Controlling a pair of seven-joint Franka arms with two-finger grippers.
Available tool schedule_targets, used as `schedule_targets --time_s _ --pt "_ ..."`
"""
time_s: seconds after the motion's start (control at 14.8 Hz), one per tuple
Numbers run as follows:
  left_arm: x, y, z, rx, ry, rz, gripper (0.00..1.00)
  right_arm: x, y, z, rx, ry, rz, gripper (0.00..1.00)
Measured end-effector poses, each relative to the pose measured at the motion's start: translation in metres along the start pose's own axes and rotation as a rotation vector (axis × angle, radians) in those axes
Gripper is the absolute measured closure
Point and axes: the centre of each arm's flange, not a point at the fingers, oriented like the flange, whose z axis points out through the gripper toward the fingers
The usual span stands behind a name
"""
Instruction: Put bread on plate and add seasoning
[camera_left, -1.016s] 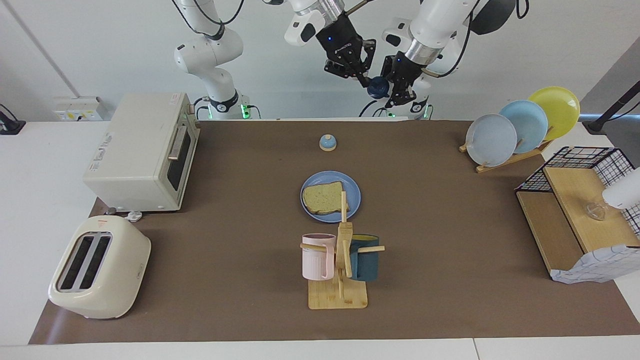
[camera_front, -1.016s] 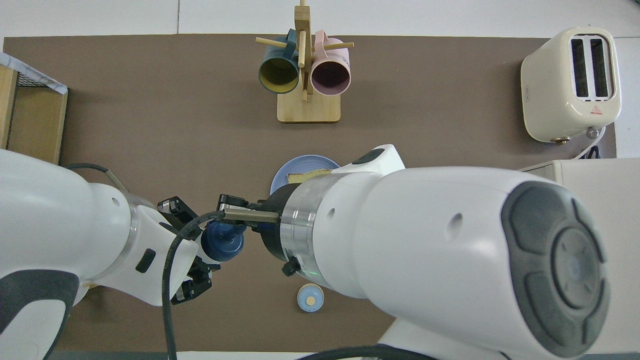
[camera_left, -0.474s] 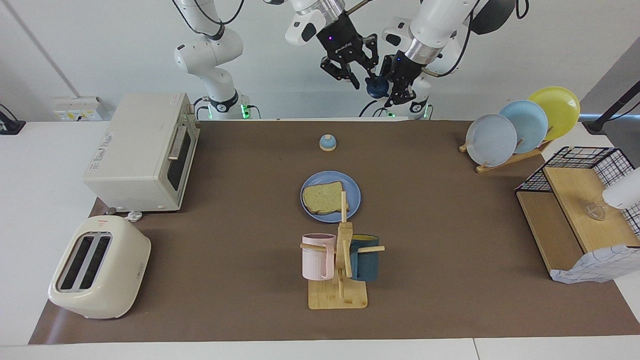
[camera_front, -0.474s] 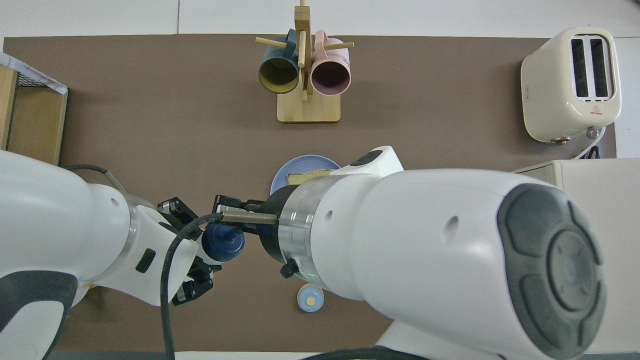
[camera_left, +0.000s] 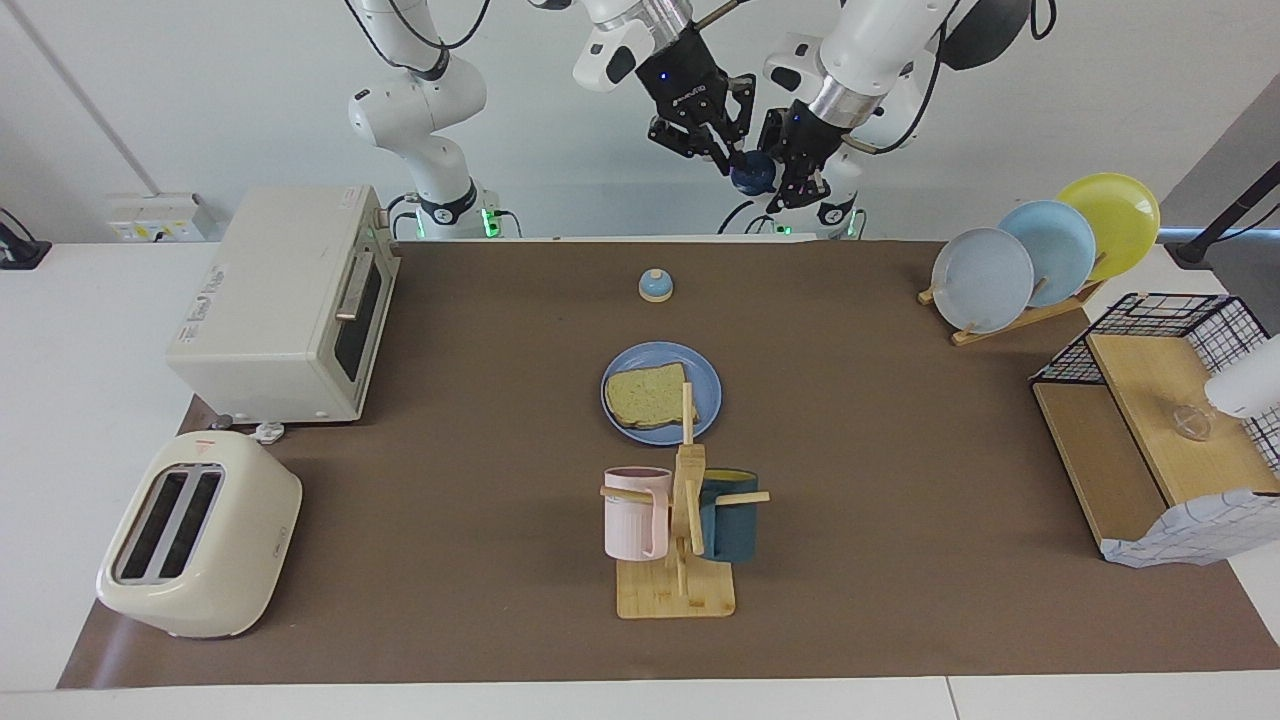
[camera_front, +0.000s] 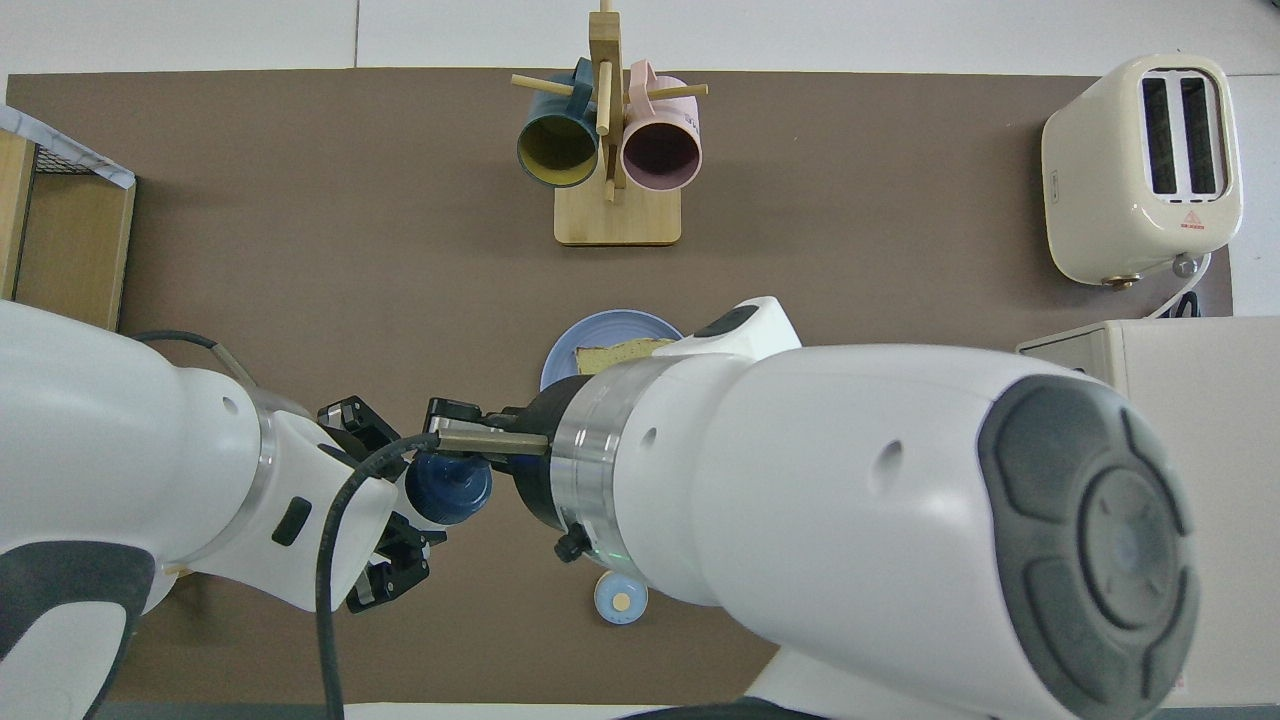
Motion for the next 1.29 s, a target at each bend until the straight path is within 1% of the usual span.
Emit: schedule_targets --time_s 0.07,0.47,0.61,0.68,0.75,1.02,1.29 --pt "0.0 0.0 0.0 0.0 0.0 0.0 0.59 0.0 0.0 0.0 0.0 0.0 0.001 0.93" --pt "0.0 0.001 0.0 0.0 0.002 -0.011 0.59 0.001 0.001 -0.001 0.001 0.002 0.002 0.93" --pt "0.001 0.001 -0.001 0.001 0.006 -0.016 0.6 0.003 0.002 -0.002 0.001 0.004 0.006 0.96" --pt "0.001 0.001 -0.001 0.003 0.01 -0.019 0.6 0.005 0.003 -0.003 0.001 0.006 0.009 0.96" --pt "0.002 0.0 -0.002 0.006 0.015 -0.022 0.63 0.009 0.005 -0.005 0.005 0.008 0.016 0.96" --pt "0.003 0.001 -0.002 0.005 0.016 -0.02 0.64 0.029 0.014 -0.02 0.044 0.013 0.065 0.96" --pt "0.003 0.002 -0.002 0.005 0.016 -0.02 0.64 0.032 0.015 -0.015 0.039 0.008 0.071 0.96"
